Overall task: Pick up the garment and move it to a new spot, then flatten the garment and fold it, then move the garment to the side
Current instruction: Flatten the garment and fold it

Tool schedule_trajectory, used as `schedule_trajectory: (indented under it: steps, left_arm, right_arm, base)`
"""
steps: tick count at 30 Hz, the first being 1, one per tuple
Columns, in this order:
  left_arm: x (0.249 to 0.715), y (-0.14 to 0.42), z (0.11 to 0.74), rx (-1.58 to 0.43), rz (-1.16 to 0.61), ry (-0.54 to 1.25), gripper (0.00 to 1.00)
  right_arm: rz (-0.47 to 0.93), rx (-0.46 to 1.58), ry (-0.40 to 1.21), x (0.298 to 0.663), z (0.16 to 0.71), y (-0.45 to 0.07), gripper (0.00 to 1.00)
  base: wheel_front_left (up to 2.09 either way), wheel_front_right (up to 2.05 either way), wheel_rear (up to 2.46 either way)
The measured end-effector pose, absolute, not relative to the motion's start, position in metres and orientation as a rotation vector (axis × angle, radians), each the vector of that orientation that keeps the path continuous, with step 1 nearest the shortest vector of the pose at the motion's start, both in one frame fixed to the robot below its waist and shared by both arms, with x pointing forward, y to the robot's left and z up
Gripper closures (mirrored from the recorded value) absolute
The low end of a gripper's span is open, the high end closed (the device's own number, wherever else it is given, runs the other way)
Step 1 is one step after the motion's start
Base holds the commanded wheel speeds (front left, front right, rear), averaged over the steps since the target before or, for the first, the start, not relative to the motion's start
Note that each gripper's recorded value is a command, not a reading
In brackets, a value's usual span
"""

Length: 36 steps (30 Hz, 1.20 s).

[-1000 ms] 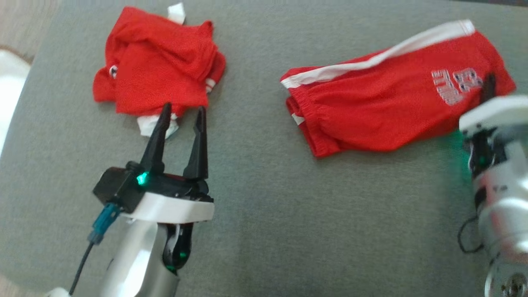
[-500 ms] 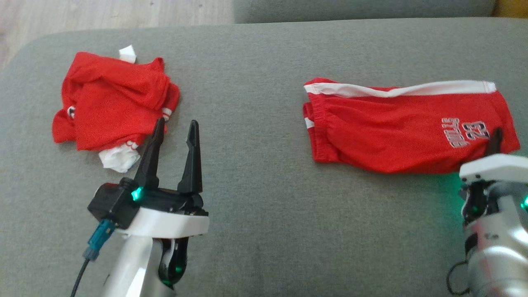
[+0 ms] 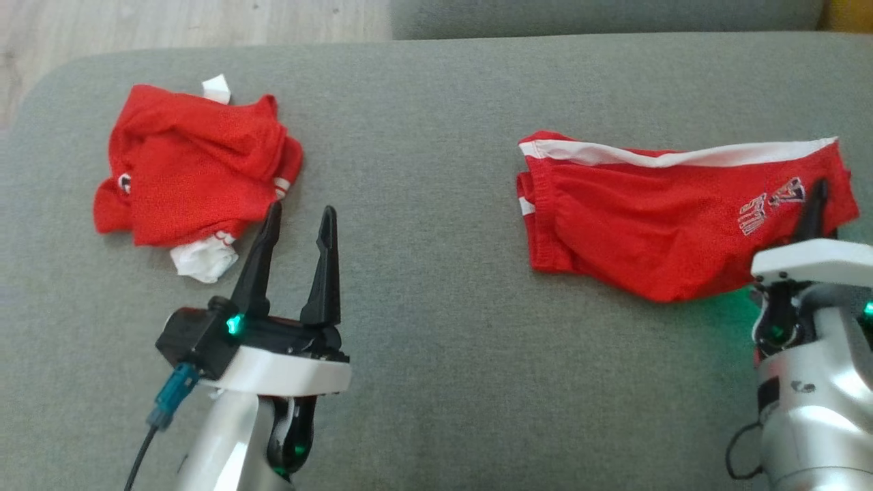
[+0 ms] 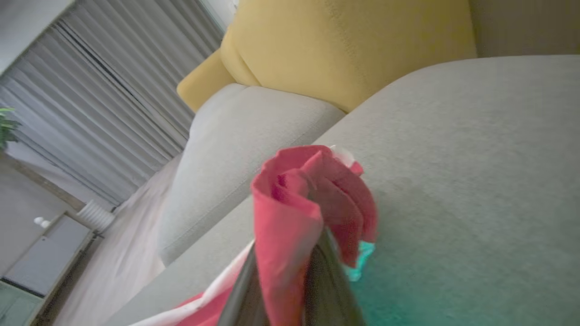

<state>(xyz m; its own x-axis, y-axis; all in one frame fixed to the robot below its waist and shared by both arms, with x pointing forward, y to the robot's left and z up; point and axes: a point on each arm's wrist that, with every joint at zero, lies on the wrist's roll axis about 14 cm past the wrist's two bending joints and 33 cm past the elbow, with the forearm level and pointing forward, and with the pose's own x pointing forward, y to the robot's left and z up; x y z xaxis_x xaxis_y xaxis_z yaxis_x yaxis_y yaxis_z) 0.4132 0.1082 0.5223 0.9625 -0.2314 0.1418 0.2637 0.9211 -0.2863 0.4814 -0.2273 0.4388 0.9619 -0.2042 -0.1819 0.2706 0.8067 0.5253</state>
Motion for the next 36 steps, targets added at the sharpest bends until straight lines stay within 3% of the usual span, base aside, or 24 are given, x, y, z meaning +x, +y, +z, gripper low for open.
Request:
schedule_trajectory:
  steps: [5,17,33,34,35,36]
  left_arm:
    - [0.406,0.117,0.528,-0.299,-0.232,-0.121,0.0]
    - [0.377,0.144,0.52,-0.293,-0.146,-0.103,0.0]
    - [0.366,0.166,0.517,-0.283,-0.078,-0.099,0.0]
    - [0.366,0.166,0.517,-0.283,-0.078,-0.099,0.0]
    - [0.366,0.165,0.516,-0.284,-0.079,-0.098,0.0]
    - [0.366,0.165,0.516,-0.284,-0.08,-0.097,0.0]
  right_arm:
    - [-0.11,0.585,0.091,0.492,0.461,-0.184,1.0]
    - [0.219,0.563,0.125,0.477,0.48,-0.077,1.0]
    - [0.528,0.373,0.364,0.434,0.431,0.012,1.0]
    - [0.533,0.356,0.38,0.431,0.426,0.012,0.42]
    - [0.539,0.333,0.393,0.428,0.421,0.011,0.0]
    - [0.546,0.309,0.406,0.425,0.416,0.009,0.0]
  base:
    - [0.0,0.0,0.0]
    - [0.0,0.0,0.0]
    - [0.0,0.0,0.0]
    - [0.0,0.0,0.0]
    - [0.0,0.0,0.0]
    - [0.0,0.0,0.0]
